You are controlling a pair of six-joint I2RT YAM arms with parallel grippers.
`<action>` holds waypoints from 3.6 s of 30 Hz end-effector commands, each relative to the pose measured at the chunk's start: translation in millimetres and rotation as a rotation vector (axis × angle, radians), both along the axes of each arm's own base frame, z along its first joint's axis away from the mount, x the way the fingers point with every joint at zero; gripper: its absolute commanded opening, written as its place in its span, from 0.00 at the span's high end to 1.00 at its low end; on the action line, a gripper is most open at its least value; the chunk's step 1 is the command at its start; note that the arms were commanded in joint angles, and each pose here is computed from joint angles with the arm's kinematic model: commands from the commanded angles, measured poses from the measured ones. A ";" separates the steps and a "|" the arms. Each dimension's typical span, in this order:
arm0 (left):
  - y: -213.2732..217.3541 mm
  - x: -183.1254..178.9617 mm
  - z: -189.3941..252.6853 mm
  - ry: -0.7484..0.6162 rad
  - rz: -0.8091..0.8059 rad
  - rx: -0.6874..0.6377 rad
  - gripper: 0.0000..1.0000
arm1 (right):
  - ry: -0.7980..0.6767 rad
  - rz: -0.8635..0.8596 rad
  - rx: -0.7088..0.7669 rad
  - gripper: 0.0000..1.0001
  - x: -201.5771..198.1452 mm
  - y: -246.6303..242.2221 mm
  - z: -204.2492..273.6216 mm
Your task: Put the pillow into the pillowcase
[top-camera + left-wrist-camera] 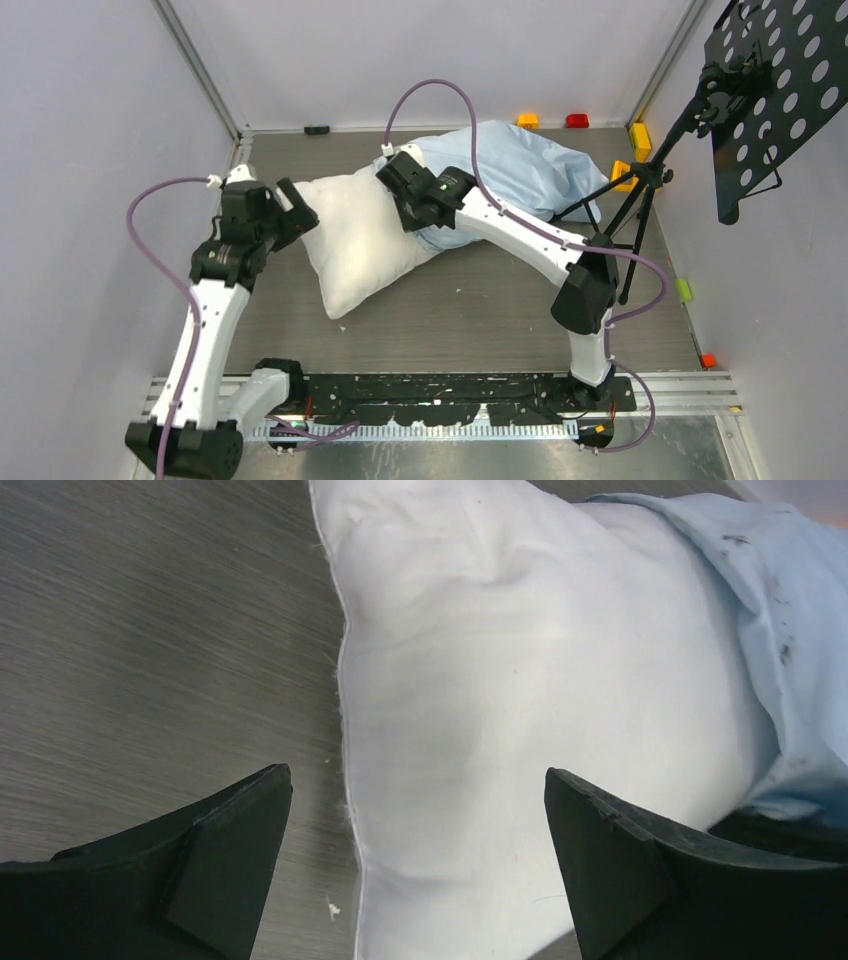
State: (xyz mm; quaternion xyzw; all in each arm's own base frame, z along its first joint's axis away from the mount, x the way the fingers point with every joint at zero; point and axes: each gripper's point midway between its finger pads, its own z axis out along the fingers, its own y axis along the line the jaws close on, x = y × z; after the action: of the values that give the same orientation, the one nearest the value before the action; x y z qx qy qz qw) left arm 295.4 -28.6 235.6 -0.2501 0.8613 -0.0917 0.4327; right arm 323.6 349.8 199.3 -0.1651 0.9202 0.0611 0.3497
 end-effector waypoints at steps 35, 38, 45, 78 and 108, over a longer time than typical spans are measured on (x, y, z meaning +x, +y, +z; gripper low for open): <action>-87.0 24.7 -14.5 0.095 -0.040 -0.565 1.00 | -0.054 0.258 0.413 0.99 -18.4 80.6 146.2; -79.9 37.7 -39.7 0.167 0.005 -0.634 1.00 | -0.086 0.211 0.313 0.80 -21.5 69.0 129.2; -73.8 49.2 -33.4 0.134 0.029 -0.647 1.00 | -0.332 -0.070 0.228 0.43 -24.3 -11.1 120.9; -69.1 49.9 -26.0 0.139 0.003 -0.614 1.00 | -0.467 -0.253 -0.105 0.40 51.4 -36.5 -136.7; -140.8 -14.5 36.2 0.044 -0.435 -0.170 0.39 | -0.514 -0.022 0.125 1.00 39.7 25.2 183.8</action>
State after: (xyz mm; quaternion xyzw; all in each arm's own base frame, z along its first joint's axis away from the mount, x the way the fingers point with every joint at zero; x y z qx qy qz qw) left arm 297.1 -152.8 231.8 -0.1528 0.9049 -0.2331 0.3217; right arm 369.1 352.4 351.4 -0.1246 0.8001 -0.0097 0.5867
